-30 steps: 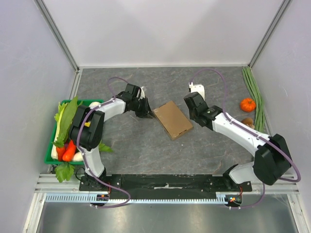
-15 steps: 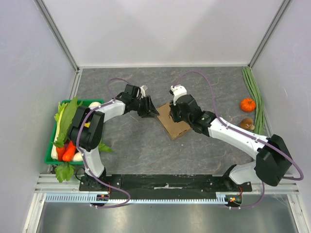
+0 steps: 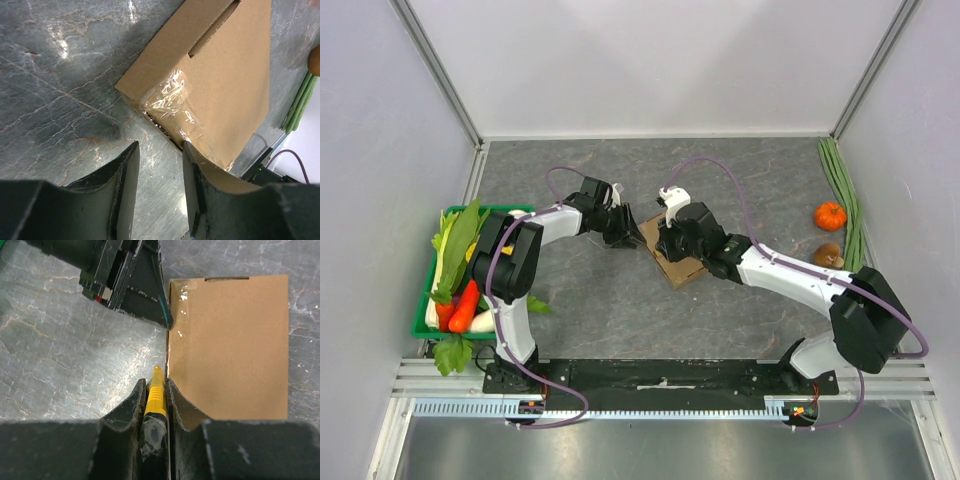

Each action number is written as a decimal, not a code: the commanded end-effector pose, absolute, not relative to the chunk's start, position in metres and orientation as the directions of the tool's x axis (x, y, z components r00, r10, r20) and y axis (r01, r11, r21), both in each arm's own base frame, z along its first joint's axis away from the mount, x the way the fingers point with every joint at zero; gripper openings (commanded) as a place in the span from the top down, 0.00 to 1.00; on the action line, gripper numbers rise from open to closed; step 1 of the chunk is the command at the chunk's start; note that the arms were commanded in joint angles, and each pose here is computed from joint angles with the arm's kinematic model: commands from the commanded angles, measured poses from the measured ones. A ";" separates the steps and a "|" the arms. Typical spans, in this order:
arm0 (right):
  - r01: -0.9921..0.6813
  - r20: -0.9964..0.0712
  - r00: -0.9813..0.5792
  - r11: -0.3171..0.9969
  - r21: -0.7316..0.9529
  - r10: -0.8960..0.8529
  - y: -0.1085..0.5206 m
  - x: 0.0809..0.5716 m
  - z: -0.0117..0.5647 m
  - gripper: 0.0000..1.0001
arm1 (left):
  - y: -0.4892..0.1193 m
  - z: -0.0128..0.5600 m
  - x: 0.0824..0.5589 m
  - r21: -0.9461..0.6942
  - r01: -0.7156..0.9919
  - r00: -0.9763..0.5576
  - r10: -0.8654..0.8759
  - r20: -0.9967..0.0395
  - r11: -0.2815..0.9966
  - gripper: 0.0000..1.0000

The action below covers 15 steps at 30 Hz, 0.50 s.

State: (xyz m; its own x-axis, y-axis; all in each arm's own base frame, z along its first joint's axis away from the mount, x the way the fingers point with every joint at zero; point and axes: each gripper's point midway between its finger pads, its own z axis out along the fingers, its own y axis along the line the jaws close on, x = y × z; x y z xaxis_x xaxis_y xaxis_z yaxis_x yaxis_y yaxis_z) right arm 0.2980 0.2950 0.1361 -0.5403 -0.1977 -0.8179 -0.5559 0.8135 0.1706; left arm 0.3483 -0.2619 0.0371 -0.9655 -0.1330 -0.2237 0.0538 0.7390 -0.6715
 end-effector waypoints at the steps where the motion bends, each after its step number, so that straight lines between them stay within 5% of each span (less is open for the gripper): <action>1: -0.571 -0.812 -0.549 0.797 0.194 -0.196 0.303 0.291 0.128 1.00 | -0.258 0.030 0.356 -0.639 0.078 -0.961 -0.112 -0.251 0.765 0.55; 15: -0.534 -0.797 -0.556 0.836 0.123 -0.238 0.290 0.295 0.113 1.00 | -0.255 0.026 0.355 -0.624 0.084 -0.962 -0.101 -0.255 0.777 0.56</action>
State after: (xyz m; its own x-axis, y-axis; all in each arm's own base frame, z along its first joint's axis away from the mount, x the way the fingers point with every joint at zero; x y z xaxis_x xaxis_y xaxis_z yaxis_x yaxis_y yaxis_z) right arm 0.2898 0.2941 0.1111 -0.5723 -0.2384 -0.7846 -0.5506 0.8208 0.1522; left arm 0.3510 -0.2620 0.0366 -0.9646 -0.1311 -0.2289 0.0573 0.7430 -0.6668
